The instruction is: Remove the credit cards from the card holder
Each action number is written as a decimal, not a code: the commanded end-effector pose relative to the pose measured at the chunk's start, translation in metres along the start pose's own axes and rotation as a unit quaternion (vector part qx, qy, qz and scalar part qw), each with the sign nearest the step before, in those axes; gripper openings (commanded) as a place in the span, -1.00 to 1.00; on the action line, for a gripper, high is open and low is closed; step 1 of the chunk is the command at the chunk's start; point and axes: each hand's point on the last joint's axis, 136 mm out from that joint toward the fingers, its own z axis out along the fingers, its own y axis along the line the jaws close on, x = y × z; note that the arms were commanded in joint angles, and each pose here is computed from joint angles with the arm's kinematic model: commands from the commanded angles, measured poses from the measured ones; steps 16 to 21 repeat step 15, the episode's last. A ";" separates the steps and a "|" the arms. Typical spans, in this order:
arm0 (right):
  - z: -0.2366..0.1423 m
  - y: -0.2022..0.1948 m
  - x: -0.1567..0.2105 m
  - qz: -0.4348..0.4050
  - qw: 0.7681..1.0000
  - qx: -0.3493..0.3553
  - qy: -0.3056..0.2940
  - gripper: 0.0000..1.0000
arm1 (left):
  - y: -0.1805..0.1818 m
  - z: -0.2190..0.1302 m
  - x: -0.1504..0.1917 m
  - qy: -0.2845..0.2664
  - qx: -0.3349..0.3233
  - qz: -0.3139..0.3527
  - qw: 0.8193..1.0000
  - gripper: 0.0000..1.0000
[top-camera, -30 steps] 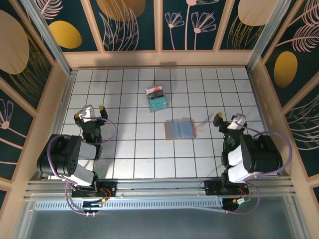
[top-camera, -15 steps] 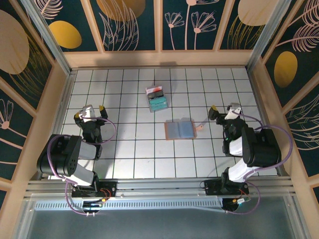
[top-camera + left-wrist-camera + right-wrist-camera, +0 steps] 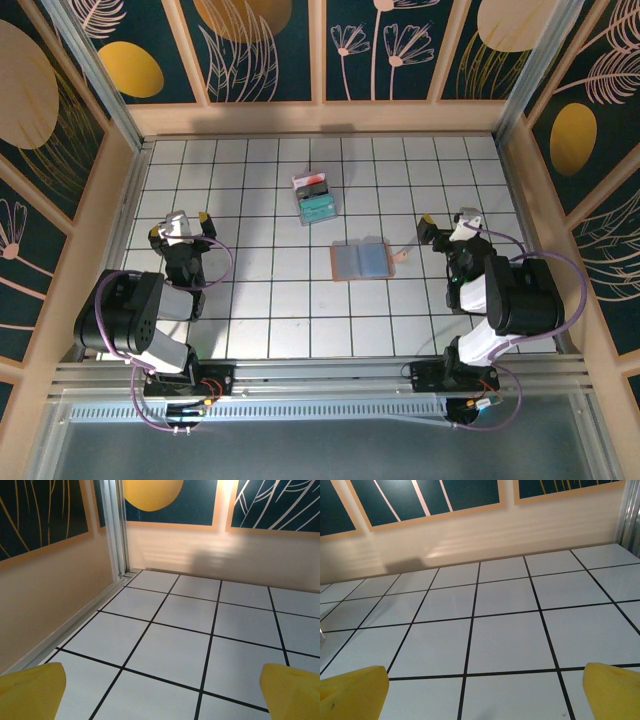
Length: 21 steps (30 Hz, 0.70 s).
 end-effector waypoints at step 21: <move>0.001 0.003 -0.009 -0.016 1.000 -0.005 -0.014 0.99 | 0.001 0.003 -0.008 -0.013 -0.004 -0.017 1.000 0.98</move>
